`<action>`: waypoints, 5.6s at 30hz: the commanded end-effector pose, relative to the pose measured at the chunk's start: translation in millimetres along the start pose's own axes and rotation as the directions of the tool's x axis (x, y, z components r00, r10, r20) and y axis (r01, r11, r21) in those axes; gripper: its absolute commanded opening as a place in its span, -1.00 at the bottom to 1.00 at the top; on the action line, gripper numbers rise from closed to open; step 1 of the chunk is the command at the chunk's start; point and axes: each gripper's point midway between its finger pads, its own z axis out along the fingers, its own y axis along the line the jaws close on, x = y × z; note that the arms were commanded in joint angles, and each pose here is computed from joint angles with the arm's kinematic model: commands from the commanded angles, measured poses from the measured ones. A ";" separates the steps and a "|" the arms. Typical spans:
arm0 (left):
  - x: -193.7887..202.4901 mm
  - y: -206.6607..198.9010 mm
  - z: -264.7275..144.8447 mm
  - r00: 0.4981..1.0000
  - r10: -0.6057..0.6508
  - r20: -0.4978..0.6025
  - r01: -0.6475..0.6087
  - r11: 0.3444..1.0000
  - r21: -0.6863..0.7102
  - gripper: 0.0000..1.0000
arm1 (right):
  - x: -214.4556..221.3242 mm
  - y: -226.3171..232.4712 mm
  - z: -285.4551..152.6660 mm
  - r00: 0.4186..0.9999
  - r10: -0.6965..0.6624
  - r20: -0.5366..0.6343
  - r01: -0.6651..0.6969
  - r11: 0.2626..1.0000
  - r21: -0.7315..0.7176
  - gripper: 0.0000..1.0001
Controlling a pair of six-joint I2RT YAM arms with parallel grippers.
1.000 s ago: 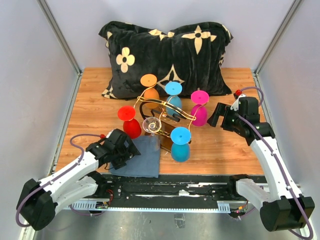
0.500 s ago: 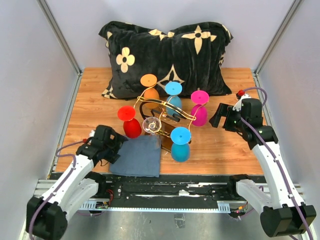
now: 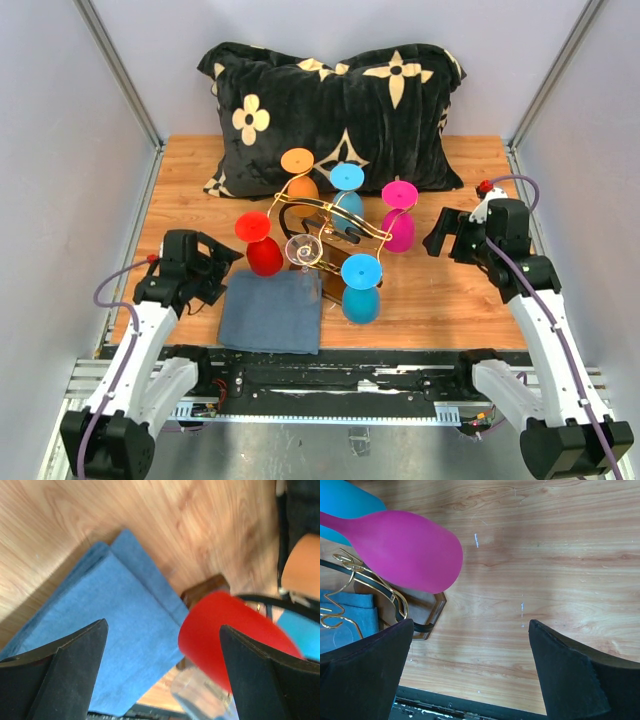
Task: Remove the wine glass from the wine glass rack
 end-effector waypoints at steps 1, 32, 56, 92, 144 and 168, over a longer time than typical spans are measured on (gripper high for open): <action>45.8 20.5 -4.9 0.986 0.031 -0.163 -0.033 0.999 -0.008 0.99 | -4.4 -5.8 2.8 1.000 0.003 0.006 -0.003 1.000 0.026 0.97; 155.7 60.6 21.1 0.912 0.084 -0.403 -0.140 0.984 -0.113 0.79 | 3.5 -12.9 7.3 1.000 0.003 -0.008 -0.002 0.999 0.049 0.96; 134.1 94.7 24.7 0.956 -0.147 -0.253 0.110 0.982 -0.154 0.70 | 7.1 -17.3 1.4 1.000 -0.009 0.002 0.009 0.998 0.066 0.97; -196.9 30.4 42.1 0.900 -0.253 0.355 0.304 0.948 -0.095 0.70 | 0.0 -20.5 -3.4 0.999 -0.050 0.004 0.049 0.996 0.074 0.96; -243.5 30.0 167.6 0.953 0.221 0.206 -0.149 0.937 -0.316 0.80 | -9.4 -9.4 -17.1 0.993 0.036 0.112 -0.040 0.999 0.030 0.97; -186.1 -177.8 14.7 0.805 0.417 0.423 -0.518 0.840 0.158 0.71 | -41.0 59.3 -10.4 0.988 0.123 0.090 -0.088 0.944 -0.319 0.21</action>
